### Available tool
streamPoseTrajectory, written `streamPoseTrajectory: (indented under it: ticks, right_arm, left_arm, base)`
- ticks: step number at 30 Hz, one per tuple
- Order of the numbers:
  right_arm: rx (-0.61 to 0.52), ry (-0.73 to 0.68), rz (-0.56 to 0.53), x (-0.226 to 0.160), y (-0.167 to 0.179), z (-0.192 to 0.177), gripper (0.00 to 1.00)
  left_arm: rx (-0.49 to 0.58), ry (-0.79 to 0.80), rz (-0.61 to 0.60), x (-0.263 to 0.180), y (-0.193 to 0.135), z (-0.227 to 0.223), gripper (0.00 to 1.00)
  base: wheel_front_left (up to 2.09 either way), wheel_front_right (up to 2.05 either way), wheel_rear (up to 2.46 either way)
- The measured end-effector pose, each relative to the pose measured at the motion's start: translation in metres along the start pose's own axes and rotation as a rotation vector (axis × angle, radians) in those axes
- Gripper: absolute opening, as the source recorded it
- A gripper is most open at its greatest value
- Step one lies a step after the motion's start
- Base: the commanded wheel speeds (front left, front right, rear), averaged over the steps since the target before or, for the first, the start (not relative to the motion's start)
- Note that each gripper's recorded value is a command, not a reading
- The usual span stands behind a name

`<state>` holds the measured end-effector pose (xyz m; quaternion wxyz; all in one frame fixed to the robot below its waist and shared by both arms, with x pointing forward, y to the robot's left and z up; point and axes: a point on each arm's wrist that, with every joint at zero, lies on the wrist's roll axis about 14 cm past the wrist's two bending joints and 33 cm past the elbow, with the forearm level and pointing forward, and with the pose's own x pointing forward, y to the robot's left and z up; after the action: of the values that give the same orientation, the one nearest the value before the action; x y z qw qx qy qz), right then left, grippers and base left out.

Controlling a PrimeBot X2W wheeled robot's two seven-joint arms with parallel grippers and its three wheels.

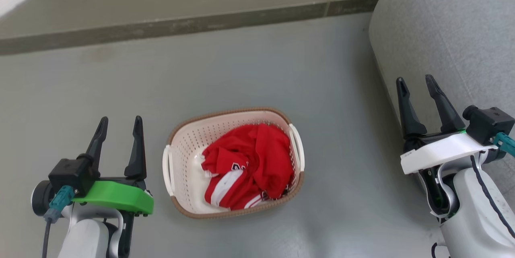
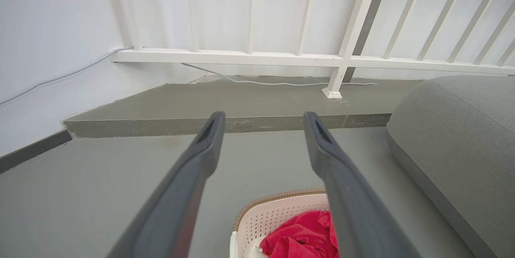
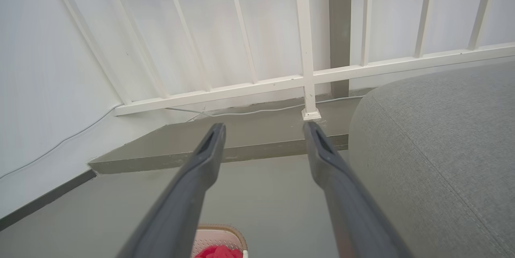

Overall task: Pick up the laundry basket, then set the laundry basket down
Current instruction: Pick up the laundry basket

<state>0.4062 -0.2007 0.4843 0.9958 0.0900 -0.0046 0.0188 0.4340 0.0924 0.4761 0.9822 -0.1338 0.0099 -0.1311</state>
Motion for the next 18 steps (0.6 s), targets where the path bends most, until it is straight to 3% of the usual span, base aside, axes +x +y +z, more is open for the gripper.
streamPoseTrajectory:
  ticks: [18]
  right_arm:
    - [0.018,0.203,-0.009,0.016,-0.004,-0.076,1.00]
  left_arm:
    - [-0.044,0.168,-0.028,0.032,0.005,-0.064,1.00]
  base:
    - [0.00,0.00,0.00]
